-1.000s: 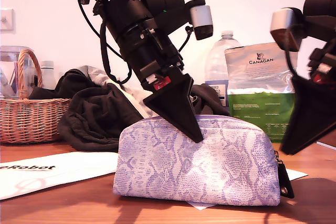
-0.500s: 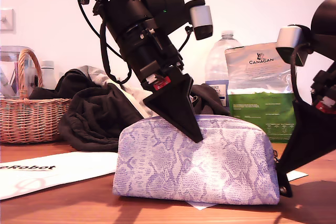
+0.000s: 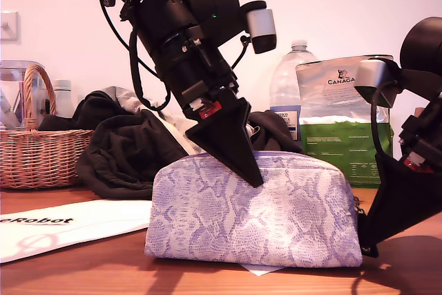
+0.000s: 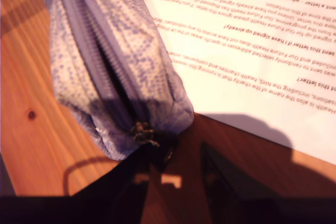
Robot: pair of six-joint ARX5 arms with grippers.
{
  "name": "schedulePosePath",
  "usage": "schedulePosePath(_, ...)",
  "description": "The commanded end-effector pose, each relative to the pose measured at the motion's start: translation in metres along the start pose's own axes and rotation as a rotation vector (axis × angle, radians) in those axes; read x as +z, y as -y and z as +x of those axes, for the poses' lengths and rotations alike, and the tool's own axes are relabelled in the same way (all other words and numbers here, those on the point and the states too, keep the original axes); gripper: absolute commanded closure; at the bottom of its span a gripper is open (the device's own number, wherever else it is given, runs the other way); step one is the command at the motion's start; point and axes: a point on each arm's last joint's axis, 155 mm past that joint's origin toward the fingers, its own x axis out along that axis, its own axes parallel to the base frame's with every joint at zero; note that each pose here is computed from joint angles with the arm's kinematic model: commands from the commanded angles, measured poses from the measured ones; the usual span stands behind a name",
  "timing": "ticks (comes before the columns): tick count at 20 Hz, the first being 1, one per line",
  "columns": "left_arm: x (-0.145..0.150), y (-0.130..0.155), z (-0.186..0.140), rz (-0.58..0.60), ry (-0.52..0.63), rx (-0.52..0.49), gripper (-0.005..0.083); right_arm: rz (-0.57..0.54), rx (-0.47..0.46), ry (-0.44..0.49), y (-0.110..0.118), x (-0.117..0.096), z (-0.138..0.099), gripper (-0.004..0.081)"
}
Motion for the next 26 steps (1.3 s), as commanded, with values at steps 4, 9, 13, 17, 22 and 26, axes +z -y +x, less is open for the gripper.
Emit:
schedulePosePath(4,-0.006,0.001,0.007,-0.006,-0.017,-0.014,0.0795,0.003,0.012,-0.002,-0.002,-0.004,0.004,0.0733)
schedulePosePath(9,-0.007,0.001,0.007,-0.006,-0.017,-0.014,0.0795,0.013,0.013,-0.013,-0.003,-0.006,0.004,0.0783)
schedulePosePath(13,-0.007,0.001,0.007,-0.006,-0.018,-0.014,0.0795,0.053,-0.011,-0.026,-0.001,-0.007,-0.002,0.0783)
schedulePosePath(17,-0.007,0.002,0.007,-0.006,-0.019,-0.015,0.0795,0.088,-0.090,-0.033,0.008,-0.001,-0.018,0.0783)
schedulePosePath(22,-0.007,0.001,0.007,-0.006,-0.018,-0.014,0.0795,0.098,-0.144,0.002,0.009,0.024,-0.043,0.0783)
schedulePosePath(26,-0.007,0.001,0.007,-0.005,-0.019,-0.013,0.0795,0.049,-0.159,0.022,-0.002,0.044,-0.054,0.0783)
